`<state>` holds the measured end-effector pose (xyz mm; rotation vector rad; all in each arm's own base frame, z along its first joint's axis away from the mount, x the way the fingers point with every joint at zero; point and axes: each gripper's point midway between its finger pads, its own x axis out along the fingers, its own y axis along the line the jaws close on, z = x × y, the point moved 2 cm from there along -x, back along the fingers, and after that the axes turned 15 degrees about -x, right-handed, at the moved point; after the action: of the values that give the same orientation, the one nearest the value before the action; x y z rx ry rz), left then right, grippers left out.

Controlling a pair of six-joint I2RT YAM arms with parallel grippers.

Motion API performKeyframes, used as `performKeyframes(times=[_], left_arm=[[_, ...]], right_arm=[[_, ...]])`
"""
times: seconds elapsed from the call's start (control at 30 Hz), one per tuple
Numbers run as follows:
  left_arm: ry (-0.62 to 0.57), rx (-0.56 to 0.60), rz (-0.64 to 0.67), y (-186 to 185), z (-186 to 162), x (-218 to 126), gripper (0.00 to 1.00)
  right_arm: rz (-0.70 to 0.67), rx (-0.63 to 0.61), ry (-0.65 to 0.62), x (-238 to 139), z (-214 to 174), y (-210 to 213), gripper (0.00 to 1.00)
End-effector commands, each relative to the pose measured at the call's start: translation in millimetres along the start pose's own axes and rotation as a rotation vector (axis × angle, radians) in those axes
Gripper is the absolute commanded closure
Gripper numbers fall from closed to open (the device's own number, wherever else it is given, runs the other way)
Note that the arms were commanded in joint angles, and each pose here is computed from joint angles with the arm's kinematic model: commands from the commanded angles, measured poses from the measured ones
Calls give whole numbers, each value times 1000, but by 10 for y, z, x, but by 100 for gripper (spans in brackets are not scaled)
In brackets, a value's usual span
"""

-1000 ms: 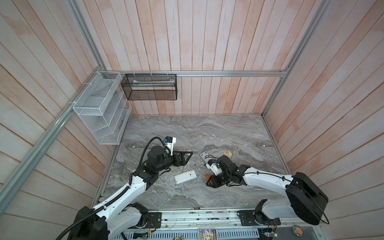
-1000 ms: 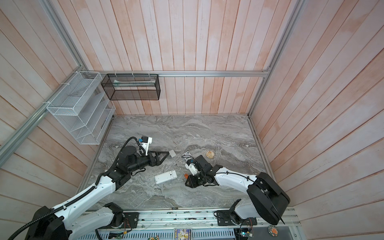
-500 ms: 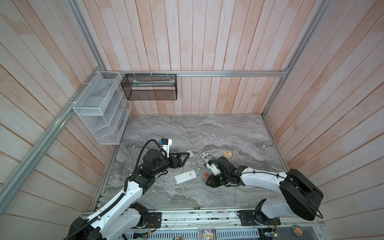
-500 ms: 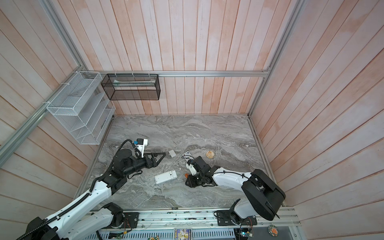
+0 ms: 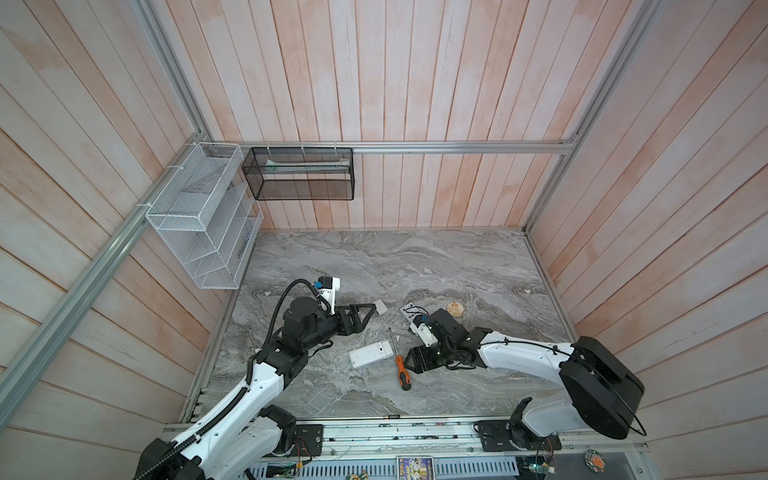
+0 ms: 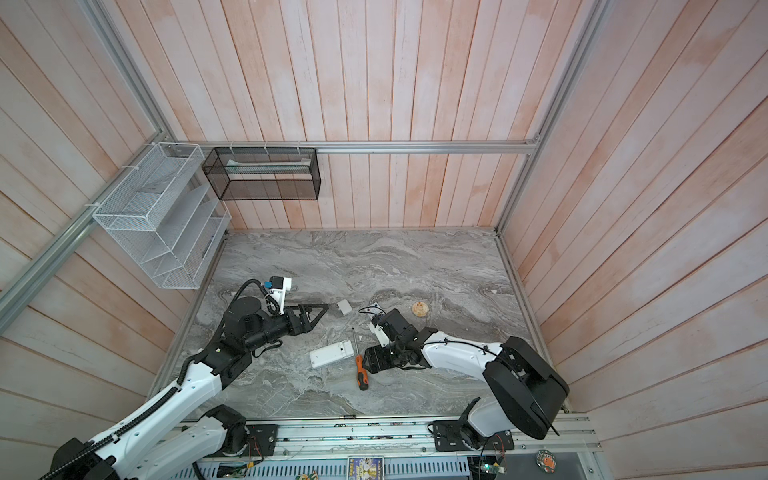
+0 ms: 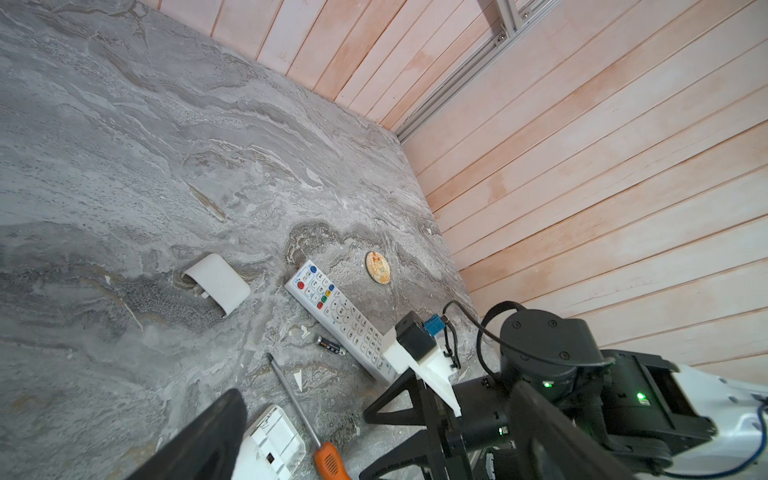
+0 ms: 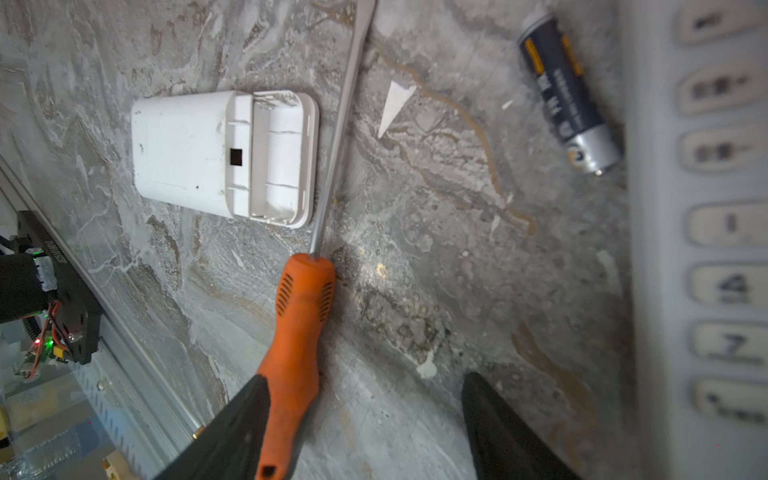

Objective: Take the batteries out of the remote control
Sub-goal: 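Move the right gripper over the white remote control and lower onto it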

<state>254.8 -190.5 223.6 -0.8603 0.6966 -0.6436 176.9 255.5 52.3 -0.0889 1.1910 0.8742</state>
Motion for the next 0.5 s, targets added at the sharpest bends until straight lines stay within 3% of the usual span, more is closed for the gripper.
performKeyframes(times=[0.0,0.17,0.2,0.27,0.37,0.47], left_arm=[[5,1,-2,22,-25,-36,0],[6,3,-3,22,-9,-46,0],[8,4,-3,24,-4,-44,0],[7,5,-4,24,4,-44,0],[7,9,0,45,3,-50,0],[-3,21,3,71,10,-59,0]], right_arm=[[-57,10,62,-12,-91,-73,24],[-86,-16,14,-217,132,3,23],[-105,-27,-15,-303,214,21,17],[-157,-51,-94,-516,400,45,6],[-270,-43,-273,-959,676,8,3],[-418,115,-451,-1365,728,-220,2]])
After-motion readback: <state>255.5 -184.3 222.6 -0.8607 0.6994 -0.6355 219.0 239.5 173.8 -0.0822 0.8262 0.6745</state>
